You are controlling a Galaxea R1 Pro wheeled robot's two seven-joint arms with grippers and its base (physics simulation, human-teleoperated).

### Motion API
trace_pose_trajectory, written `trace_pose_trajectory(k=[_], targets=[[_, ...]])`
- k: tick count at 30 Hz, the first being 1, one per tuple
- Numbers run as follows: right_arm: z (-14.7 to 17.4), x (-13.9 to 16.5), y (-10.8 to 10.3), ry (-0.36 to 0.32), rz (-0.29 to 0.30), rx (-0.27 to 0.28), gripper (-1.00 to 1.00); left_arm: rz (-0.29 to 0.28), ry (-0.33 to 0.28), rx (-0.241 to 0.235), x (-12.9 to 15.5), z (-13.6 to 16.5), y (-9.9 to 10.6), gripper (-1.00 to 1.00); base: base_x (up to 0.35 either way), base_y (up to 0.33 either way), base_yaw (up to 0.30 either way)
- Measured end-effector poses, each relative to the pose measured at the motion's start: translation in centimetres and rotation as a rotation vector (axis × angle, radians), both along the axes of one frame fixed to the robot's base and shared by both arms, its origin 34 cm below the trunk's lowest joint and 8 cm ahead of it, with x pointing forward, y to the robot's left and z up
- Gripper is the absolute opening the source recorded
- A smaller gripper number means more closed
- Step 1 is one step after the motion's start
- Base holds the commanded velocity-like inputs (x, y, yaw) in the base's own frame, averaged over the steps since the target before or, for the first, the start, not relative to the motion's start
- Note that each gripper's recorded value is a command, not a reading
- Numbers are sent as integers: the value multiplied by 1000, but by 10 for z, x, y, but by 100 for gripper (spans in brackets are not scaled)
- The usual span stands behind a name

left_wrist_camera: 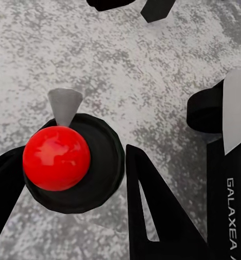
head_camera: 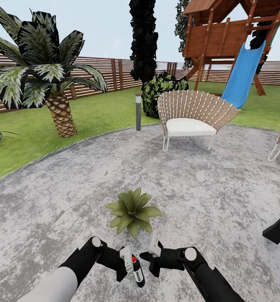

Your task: Pick up the pesticide atomizer in the garden and spray insectifuge to fully cover both potted plants in the garden.

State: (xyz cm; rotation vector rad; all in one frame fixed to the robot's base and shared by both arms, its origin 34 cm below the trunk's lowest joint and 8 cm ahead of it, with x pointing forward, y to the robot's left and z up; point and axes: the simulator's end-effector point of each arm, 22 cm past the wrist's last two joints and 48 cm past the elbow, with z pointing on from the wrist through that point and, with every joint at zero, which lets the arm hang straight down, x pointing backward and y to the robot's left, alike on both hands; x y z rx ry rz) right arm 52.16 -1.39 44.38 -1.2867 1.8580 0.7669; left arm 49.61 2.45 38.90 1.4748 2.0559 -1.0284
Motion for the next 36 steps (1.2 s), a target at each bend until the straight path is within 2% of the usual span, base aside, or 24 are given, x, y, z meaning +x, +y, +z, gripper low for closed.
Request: trace_pose_trajectory(k=[20, 26, 36], targets=[[-1, -1, 0, 2, 1, -2, -100, -5, 0, -15, -1, 4, -9, -100, 0, 0, 0], [-9, -3, -6, -14, 26, -54, -100, -6, 0, -16, -1, 4, -10, -100, 0, 0, 0], [-10, -3, -7, -19, 30, -63, -100, -5, -1, -16, -1, 4, -9, -100, 0, 0, 0]])
